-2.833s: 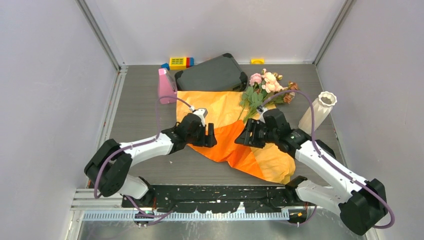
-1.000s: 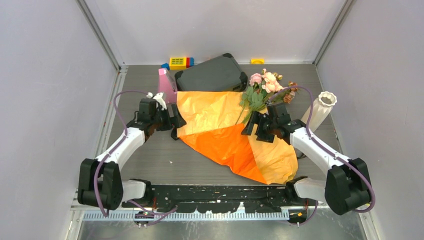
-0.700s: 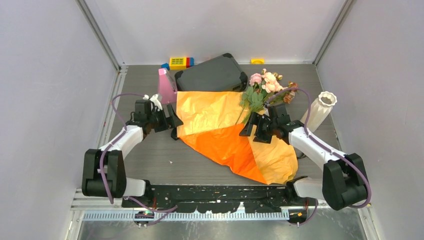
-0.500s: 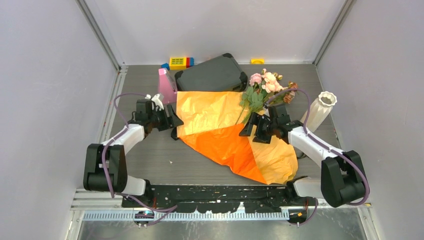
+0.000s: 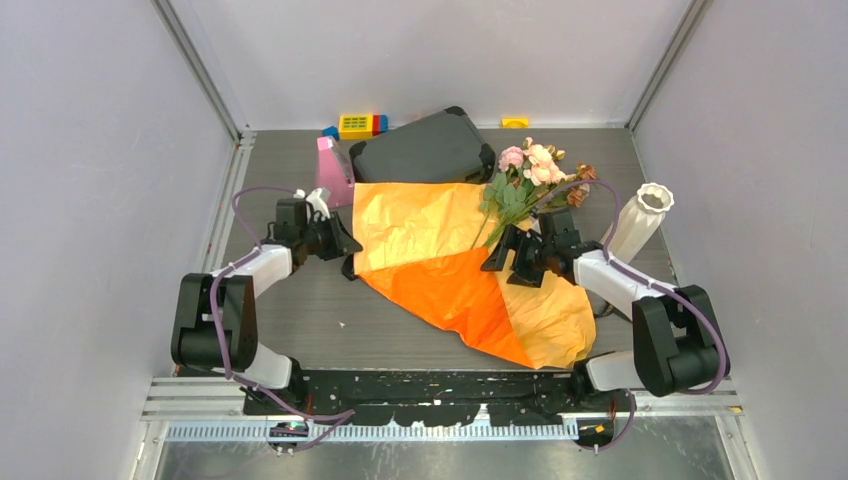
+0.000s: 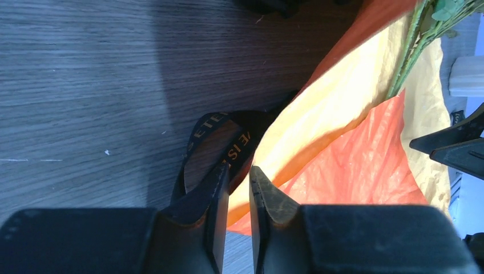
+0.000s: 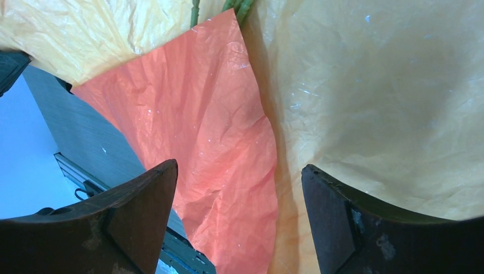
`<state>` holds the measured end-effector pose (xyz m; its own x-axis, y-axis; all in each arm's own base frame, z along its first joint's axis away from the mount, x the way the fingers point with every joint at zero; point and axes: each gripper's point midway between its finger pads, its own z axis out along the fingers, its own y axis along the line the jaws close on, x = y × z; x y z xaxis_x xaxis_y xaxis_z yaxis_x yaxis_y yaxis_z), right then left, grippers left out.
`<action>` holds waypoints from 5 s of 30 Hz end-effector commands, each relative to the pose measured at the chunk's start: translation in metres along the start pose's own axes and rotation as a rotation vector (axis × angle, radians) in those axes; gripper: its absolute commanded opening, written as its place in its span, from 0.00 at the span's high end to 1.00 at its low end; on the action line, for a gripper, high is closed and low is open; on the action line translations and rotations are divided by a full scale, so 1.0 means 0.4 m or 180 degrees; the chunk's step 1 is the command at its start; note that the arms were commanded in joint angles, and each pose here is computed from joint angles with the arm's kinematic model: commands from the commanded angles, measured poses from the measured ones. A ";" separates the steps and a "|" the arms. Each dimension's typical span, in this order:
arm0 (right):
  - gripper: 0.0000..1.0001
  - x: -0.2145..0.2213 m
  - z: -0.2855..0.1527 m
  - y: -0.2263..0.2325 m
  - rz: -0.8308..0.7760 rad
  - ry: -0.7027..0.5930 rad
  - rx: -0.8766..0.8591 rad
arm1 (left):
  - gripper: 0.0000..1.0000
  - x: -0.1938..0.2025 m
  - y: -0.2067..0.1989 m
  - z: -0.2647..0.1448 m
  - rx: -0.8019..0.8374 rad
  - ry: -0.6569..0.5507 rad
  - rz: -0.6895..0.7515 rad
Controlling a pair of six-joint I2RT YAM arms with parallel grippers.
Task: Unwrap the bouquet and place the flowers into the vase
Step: Unfold the wrapping paper at the center of the board.
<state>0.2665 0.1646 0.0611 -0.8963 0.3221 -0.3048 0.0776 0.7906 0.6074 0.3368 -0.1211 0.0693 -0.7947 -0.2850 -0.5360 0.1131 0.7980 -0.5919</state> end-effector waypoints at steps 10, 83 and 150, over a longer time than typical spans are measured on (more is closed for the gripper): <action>0.20 -0.013 0.042 -0.007 -0.0026 -0.0052 -0.0095 | 1.00 -0.079 -0.027 0.027 0.0165 -0.0205 0.0092; 1.00 0.159 -0.016 0.345 -0.1164 0.0093 -0.1640 | 0.21 -0.152 -0.122 -0.179 -0.0075 -0.0725 -0.0066; 0.47 0.423 0.021 0.174 -0.1672 0.0564 0.0170 | 0.31 0.313 -0.150 -0.080 -0.0028 0.0613 -0.0106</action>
<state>0.1158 0.2754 0.0435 -0.8672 -0.2983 -0.3988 -0.4449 0.8240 0.3509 0.2015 -0.1849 0.0562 -0.9188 -0.1791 -0.3517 0.0700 0.8031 -0.5918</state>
